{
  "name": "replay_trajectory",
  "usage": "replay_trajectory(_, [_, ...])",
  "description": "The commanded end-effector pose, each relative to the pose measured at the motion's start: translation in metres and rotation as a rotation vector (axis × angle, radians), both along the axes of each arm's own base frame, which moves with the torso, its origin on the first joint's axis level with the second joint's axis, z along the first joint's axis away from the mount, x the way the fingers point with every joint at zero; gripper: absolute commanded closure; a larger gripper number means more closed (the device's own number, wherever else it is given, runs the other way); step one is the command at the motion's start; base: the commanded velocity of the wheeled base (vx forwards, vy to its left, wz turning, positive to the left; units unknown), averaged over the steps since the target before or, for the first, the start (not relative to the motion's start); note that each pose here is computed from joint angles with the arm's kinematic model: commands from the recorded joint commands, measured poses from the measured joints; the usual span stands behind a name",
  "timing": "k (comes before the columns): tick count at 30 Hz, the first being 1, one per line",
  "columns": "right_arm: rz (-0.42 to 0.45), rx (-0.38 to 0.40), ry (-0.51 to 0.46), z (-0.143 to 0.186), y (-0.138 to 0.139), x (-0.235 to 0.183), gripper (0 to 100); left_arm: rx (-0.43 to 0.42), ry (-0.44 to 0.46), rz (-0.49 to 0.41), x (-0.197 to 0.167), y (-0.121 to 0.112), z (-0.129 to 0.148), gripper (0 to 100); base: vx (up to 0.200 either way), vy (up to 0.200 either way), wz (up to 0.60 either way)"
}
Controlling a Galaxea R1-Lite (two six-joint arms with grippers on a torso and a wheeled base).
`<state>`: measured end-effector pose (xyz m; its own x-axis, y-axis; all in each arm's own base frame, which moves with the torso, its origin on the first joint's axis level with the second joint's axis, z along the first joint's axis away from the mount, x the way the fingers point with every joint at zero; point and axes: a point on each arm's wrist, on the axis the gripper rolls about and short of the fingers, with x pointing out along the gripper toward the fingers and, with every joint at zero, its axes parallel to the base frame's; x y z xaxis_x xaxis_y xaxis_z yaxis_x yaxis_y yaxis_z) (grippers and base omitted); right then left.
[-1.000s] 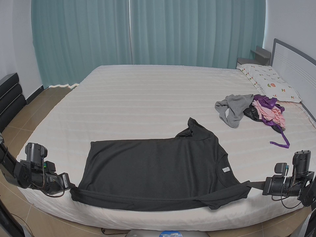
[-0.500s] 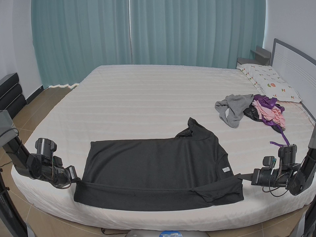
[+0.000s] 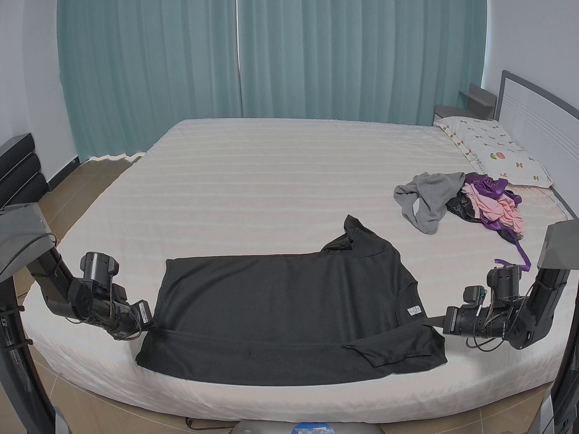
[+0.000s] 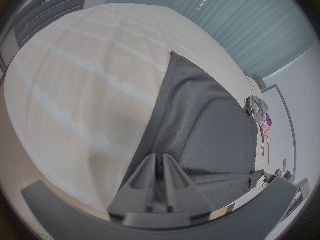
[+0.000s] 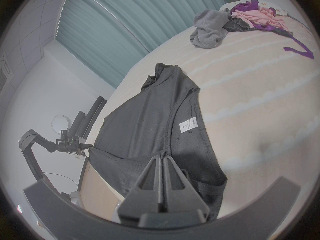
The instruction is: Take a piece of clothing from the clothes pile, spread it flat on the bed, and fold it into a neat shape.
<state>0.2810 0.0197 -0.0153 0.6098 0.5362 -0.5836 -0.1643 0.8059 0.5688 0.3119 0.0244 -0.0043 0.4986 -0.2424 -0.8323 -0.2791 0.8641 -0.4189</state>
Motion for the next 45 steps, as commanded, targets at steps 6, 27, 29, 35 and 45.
replay_trajectory(6, [-0.008,-0.001,0.009,-0.005,0.000,0.004,0,-0.024,0.014,0.031,0.003,-0.003,-0.003,0,0.000,0.000,0.00])
replay_trajectory(27, [-0.202,0.239,0.159,0.040,0.003,-0.052,0,-0.178,-0.010,0.185,-0.037,0.020,0.034,0,0.000,0.000,0.00])
replay_trajectory(29, [-0.235,0.271,0.176,0.039,0.002,-0.050,0,-0.187,0.003,0.203,-0.036,0.022,0.031,0,0.000,0.000,0.00])
replay_trajectory(35, [-0.257,0.304,0.203,0.034,0.001,-0.059,0,-0.222,0.011,0.282,-0.036,0.030,0.031,0,0.000,0.100,0.00])
replay_trajectory(45, [-0.259,0.306,0.192,0.029,0.000,-0.062,0,-0.216,0.015,0.278,-0.039,0.028,0.031,0,0.000,0.060,0.00])
